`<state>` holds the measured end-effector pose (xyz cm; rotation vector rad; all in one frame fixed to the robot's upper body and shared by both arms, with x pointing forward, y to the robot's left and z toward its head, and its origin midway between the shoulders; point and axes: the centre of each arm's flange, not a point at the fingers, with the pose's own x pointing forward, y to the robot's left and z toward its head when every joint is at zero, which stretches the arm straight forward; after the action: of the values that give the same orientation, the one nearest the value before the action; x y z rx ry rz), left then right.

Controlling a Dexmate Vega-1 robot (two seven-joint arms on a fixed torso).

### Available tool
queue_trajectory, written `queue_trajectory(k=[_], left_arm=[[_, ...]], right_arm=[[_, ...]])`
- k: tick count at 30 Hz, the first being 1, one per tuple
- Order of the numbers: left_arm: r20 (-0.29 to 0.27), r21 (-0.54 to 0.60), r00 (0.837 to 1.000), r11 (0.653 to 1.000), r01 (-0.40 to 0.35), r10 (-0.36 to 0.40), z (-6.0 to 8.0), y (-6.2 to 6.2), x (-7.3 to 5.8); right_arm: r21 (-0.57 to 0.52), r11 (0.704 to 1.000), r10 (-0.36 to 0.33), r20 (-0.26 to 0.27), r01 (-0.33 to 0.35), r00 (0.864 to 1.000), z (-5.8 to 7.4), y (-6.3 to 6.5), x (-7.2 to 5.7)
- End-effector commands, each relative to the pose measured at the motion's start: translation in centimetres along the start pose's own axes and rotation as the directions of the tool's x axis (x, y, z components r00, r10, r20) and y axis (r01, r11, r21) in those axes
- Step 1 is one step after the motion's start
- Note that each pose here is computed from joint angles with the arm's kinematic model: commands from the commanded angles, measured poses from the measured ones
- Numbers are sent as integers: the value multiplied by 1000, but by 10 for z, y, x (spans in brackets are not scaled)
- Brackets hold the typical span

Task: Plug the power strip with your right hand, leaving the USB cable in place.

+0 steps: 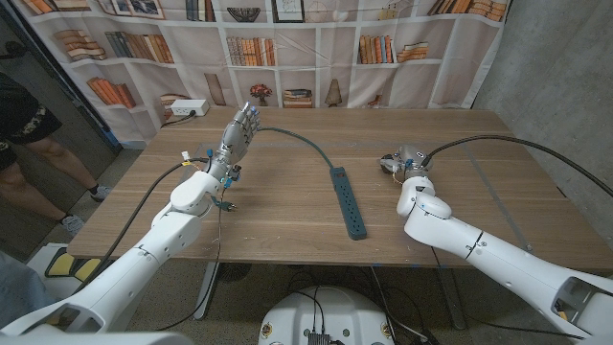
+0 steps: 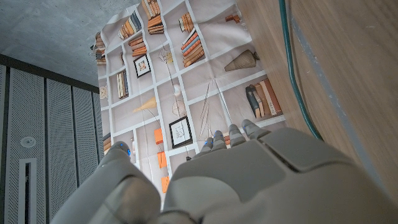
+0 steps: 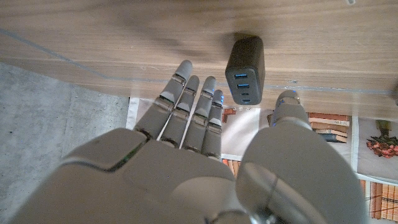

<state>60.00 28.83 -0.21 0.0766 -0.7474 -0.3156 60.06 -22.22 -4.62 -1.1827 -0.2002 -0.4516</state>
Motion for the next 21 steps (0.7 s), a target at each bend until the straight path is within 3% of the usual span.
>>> queue_trajectory(k=[1, 11, 21], left_arm=[[-5, -2, 1000, 1000, -1, 1, -1, 1, 2], [-7, -2, 1000, 1000, 4, -4, -1, 3, 4], [-10, -6, 1000, 1000, 6, -6, -2, 3, 4]], right_arm=[[-12, 1000, 5, -16, -6, 1000, 8, 5, -1], [0, 1000, -5, -58, 5, 998, 9, 10, 0], [3, 1000, -10, -57, 11, 998, 7, 10, 1]])
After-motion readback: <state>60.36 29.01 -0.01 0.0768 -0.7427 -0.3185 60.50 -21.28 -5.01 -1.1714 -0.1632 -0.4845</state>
